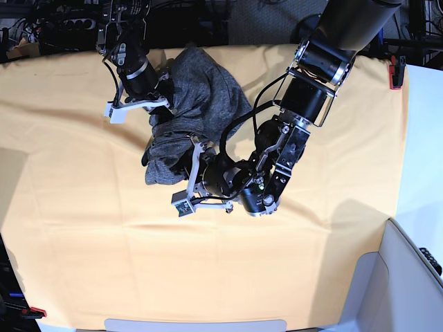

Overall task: Fold the T-shirt properly
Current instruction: 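Lift the bundle side with the left gripper and fold it toward the right gripper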

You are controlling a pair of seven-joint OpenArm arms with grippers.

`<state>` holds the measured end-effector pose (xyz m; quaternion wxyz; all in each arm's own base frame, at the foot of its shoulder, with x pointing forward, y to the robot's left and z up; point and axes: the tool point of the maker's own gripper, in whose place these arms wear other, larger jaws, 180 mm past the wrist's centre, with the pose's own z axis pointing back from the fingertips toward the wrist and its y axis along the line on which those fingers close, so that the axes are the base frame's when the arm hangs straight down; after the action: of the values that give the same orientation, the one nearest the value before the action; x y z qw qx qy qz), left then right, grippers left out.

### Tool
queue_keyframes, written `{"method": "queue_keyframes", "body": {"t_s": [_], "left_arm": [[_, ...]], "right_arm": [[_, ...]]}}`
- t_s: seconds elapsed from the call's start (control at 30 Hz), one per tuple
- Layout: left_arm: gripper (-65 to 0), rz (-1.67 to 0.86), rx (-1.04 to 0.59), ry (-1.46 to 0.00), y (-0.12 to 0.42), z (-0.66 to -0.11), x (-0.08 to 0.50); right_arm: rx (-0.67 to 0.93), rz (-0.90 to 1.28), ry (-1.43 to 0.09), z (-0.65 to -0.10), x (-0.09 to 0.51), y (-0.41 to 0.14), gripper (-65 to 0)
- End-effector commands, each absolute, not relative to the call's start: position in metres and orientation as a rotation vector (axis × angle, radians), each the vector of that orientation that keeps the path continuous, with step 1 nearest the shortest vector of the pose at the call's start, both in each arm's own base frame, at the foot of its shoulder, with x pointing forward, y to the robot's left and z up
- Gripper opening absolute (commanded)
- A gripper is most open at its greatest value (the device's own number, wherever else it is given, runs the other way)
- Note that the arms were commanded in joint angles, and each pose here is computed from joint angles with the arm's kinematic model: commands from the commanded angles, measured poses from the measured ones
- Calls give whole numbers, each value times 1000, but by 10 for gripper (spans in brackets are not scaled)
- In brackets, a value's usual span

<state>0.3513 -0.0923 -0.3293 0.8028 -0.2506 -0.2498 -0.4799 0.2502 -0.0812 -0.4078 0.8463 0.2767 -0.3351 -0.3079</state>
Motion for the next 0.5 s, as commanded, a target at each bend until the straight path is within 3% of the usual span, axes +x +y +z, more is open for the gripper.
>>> {"method": "queue_keyframes", "body": {"t_s": [0.0,0.4,0.47], "left_arm": [[-650,-1028,-573,-611,-104,-308,363],[-649,-938,-600,-618,-99,-318,394],[-649,-928,-594,-608,-96,-319,399]], "right_arm": [[581,-651,-619,-422,236,-72,-645],[583,-649,-623,-419,237,-71,-645],[584,-649,-624,-419,237,-71,-615]]}}
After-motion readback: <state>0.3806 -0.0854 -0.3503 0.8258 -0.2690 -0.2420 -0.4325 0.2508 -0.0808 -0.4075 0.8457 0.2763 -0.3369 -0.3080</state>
